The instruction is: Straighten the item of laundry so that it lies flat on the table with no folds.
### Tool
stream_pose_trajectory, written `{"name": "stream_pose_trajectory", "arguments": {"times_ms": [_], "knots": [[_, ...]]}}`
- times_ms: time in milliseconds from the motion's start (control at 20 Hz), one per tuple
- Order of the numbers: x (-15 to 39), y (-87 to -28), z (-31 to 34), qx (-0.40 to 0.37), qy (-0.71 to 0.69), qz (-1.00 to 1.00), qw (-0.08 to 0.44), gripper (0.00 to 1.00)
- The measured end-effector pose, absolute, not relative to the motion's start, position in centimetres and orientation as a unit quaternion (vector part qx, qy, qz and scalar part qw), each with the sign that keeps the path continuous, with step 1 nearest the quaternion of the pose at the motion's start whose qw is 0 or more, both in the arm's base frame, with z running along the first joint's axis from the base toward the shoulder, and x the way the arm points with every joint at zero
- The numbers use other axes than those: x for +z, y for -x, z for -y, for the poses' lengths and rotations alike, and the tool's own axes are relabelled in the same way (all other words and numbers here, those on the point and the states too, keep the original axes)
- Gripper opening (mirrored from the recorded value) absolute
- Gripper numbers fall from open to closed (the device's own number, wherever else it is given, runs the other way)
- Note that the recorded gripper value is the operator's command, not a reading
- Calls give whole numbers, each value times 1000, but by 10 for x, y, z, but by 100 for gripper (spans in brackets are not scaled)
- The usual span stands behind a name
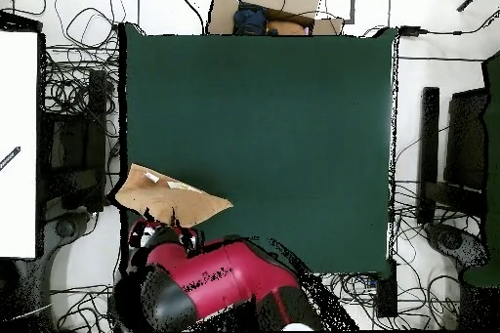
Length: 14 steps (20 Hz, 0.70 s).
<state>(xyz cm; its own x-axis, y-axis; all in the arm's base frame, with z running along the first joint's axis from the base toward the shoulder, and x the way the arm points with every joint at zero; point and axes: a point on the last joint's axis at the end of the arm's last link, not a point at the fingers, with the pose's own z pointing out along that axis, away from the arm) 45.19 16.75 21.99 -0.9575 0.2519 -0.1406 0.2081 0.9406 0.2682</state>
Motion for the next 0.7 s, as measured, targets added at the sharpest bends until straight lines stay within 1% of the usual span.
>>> {"name": "stream_pose_trajectory", "arguments": {"times_ms": [250,700], "knots": [[223,-447,-171,111,-91,-984,100,0],[229,-462,-148,119,-122,-980,104,0]]}}
